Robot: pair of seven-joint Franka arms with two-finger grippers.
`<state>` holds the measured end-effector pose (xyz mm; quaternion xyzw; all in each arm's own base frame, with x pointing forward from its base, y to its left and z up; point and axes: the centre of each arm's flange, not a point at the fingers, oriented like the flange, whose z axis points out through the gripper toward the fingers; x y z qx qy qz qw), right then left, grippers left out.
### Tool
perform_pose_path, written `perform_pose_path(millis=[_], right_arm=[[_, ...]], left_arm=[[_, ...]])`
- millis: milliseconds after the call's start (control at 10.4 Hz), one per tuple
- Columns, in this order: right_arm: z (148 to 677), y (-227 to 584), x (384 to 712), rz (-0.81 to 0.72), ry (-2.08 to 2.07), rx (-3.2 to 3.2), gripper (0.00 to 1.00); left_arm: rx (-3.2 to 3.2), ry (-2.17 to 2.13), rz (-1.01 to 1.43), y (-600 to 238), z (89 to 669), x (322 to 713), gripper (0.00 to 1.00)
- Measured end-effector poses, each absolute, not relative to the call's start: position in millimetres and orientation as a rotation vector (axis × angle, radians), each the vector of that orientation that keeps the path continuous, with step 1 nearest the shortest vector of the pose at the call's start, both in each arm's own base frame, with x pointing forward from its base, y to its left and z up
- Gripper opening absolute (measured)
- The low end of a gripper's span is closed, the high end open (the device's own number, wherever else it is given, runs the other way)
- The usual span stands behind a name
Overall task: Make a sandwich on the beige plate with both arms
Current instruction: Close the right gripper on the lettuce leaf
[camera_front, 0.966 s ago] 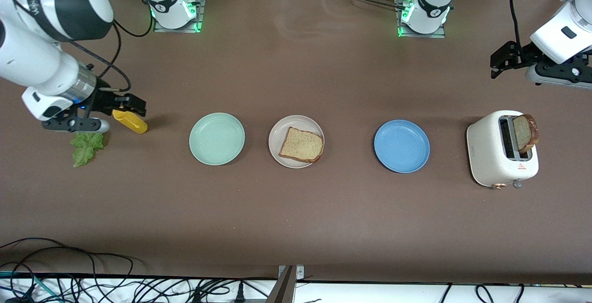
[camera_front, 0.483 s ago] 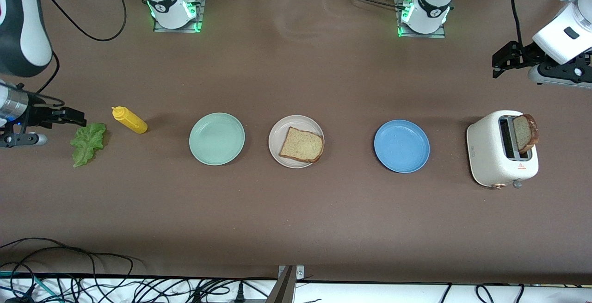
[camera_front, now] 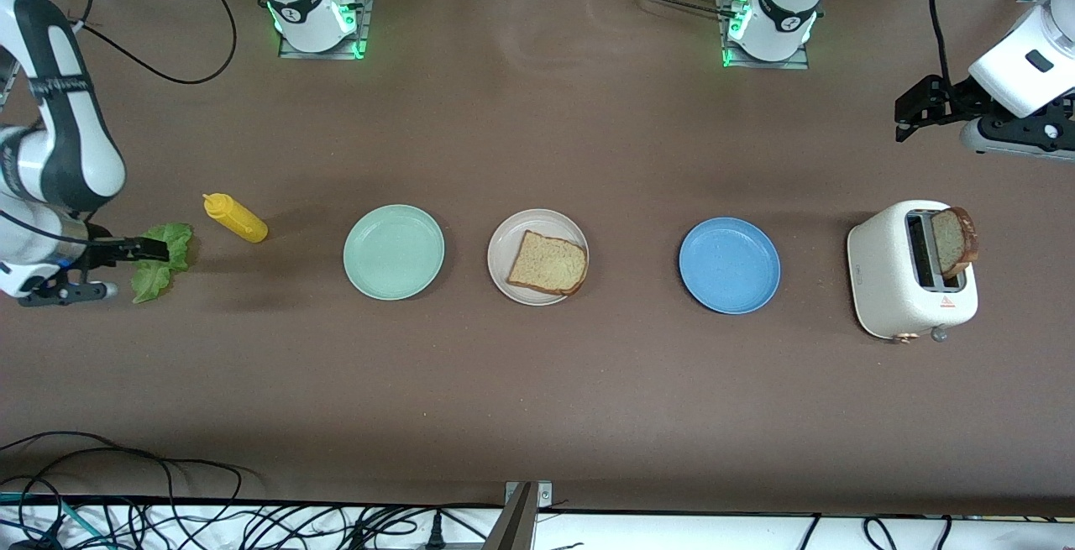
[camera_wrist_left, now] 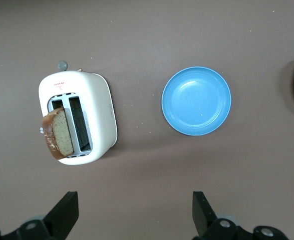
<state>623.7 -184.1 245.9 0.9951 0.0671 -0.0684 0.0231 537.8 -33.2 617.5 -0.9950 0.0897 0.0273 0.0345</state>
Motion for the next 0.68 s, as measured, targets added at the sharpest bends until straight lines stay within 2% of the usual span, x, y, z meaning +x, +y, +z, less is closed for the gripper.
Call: perform_pose_path(millis=[193, 676], right_arm=[[222, -198, 618, -0.246, 0.179, 3.085, 1.0], [200, -222, 605, -0.306, 0.128, 3.078, 1.0]], left_arm=[[-3.059, 0.274, 0.1, -33, 616, 537, 1.0], [-3.06, 0.269, 0.106, -31, 616, 536, 1.0]])
